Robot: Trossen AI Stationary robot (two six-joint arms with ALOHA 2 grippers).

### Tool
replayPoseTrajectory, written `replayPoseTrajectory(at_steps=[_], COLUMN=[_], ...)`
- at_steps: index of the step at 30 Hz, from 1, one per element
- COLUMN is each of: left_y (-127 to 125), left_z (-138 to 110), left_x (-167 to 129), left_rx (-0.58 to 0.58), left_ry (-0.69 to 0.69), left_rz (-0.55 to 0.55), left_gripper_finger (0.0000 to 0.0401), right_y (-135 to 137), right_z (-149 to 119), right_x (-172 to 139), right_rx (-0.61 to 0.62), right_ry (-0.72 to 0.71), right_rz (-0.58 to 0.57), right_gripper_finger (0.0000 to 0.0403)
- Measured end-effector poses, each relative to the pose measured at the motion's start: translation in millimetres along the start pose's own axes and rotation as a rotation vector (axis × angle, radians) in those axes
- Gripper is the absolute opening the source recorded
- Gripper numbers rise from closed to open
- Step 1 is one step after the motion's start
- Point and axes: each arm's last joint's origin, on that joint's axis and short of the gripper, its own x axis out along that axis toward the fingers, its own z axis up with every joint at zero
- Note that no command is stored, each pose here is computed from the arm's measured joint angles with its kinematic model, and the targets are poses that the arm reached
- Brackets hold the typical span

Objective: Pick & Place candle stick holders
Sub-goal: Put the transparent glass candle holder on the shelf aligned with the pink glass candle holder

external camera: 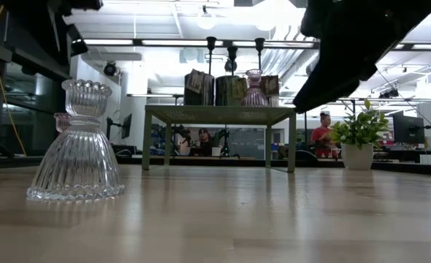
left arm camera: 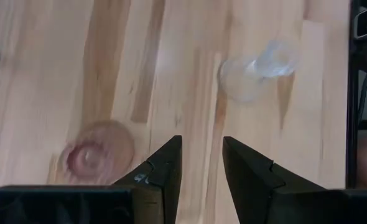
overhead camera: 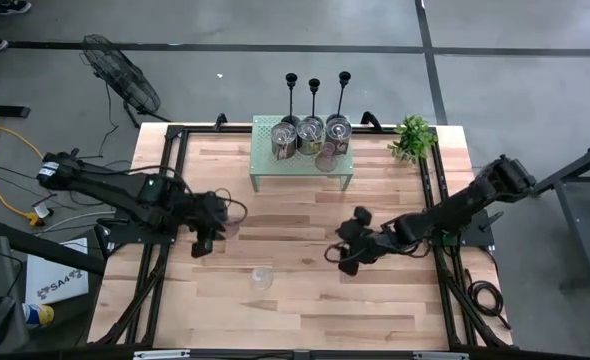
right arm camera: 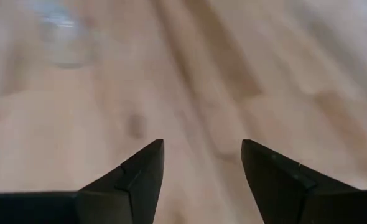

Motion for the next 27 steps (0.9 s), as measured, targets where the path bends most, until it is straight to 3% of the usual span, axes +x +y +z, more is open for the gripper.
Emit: replayPoseTrajectory(at_steps=[4, 7, 12, 16, 21, 27], left_y=[-14.4, -21.4, -27.0, -28.8, -32.9, -37.4], left_z=[3.6, 6.4, 11.3, 12.6, 16.6, 18.3], left_x=[9.7, 18.2, 34.1, 45.5, 56.4, 71.1], left_rx=[0.061, 0.105, 0.118, 0.117, 0.143, 0.197], left_ry=[-0.026, -0.037, -0.034, 0.011, 0.023, 0.076], left_rz=[-0.017, -0.002, 0.03, 0.021, -0.025, -0.102], left_gripper_finger=[0.0113, 0.0113, 0.0114, 0.0114, 0.0114, 0.0114], right_y=[-15.9, -23.1, -41.2, -58.7, -74.3, -87.7], right_z=[2.6, 6.7, -9.9, -35.5, -48.5, -61.0], right_x=[-20.6, -37.6, -59.7, -69.2, -81.6, -88.4], right_rx=[0.028, 0.028, 0.075, 0.19, 0.276, 0.297], right_ry=[0.001, -0.015, -0.107, -0.226, -0.386, -0.45], right_rz=[-0.125, -0.138, -0.077, 0.04, 0.178, 0.208], right_gripper_finger=[0.0206, 0.0206, 0.0206, 0.0206, 0.0206, 0.0206])
